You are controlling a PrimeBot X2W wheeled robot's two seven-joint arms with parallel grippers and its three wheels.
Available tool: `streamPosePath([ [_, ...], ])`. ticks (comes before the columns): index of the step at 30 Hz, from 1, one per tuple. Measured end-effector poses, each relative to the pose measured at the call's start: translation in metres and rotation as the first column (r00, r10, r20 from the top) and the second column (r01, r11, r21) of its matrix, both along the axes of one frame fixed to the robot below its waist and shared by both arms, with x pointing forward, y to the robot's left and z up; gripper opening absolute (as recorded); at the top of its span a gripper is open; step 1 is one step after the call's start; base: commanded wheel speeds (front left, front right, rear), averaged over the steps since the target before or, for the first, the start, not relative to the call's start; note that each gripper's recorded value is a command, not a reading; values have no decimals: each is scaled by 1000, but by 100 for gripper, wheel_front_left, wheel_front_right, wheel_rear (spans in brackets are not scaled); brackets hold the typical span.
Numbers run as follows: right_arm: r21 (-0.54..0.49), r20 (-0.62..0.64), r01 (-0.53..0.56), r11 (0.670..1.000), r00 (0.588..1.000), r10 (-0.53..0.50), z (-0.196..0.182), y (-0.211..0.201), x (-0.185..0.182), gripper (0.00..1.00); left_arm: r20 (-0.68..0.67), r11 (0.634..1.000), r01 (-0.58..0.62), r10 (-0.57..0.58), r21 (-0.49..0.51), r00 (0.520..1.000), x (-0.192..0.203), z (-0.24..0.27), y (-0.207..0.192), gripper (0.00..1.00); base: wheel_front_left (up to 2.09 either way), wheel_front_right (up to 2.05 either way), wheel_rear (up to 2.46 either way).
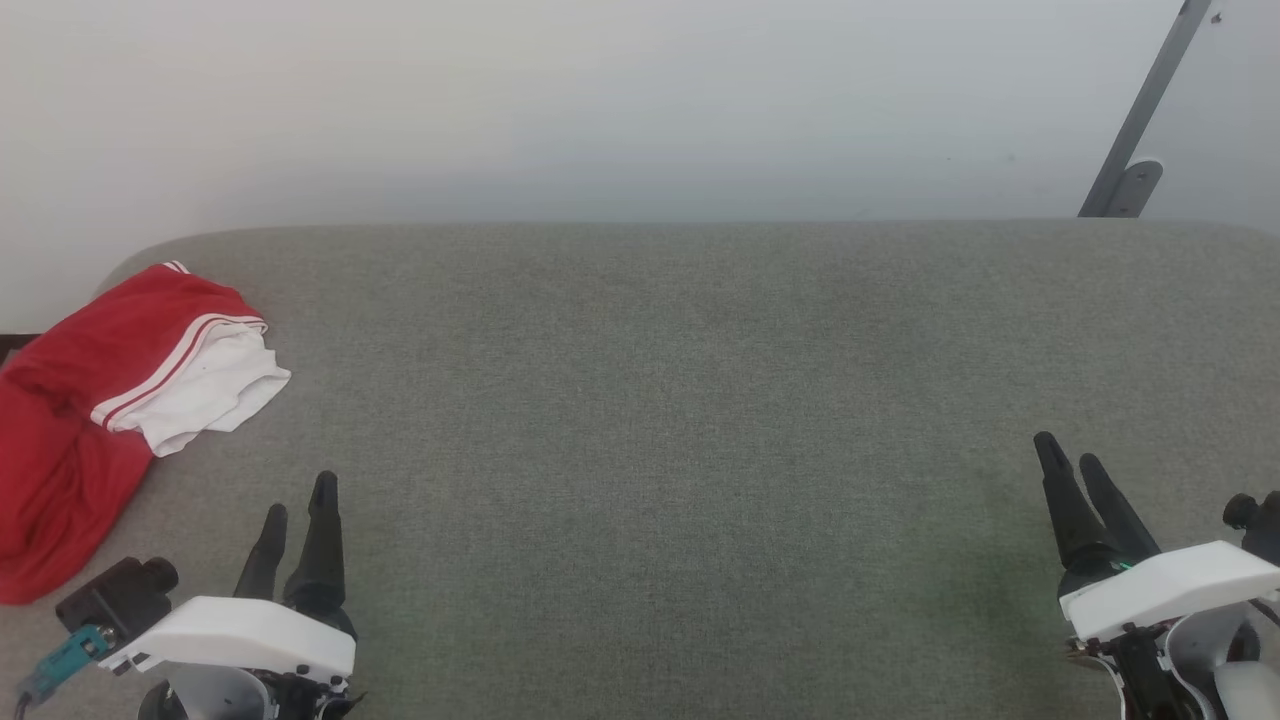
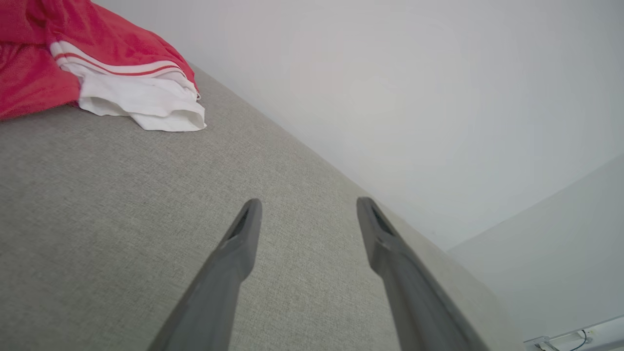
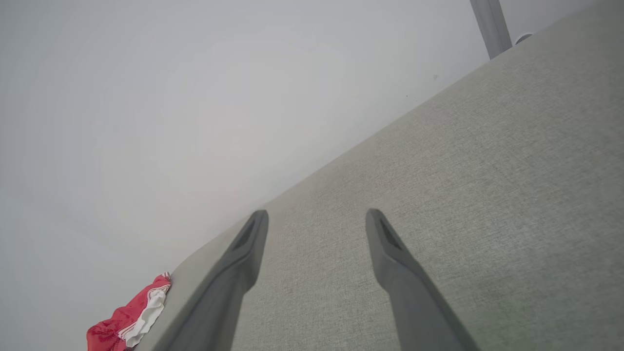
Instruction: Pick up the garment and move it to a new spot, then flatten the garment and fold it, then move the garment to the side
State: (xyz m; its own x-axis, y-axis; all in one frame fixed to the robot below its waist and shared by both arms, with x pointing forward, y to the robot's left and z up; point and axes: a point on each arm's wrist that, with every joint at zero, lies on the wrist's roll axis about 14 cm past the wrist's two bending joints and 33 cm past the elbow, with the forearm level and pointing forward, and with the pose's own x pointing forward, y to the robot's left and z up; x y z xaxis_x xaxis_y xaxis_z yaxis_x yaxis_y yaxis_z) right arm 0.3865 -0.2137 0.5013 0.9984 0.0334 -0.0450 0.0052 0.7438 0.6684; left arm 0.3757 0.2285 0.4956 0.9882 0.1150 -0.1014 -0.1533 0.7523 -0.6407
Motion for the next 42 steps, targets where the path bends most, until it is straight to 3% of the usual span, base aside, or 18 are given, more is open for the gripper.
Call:
streamPosePath([
  [18, -205, 32, -12, 979, 999, 19, 10, -6, 2, 100, 37, 979, -4, -3, 206, 999, -2, 12, 2, 100, 0, 0, 0],
  [42, -428, 68, -20, 904, 996, 54, 23, -8, 3, 100, 90, 907, -15, -25, 420, 996, -7, 28, 2, 100, 0, 0, 0],
])
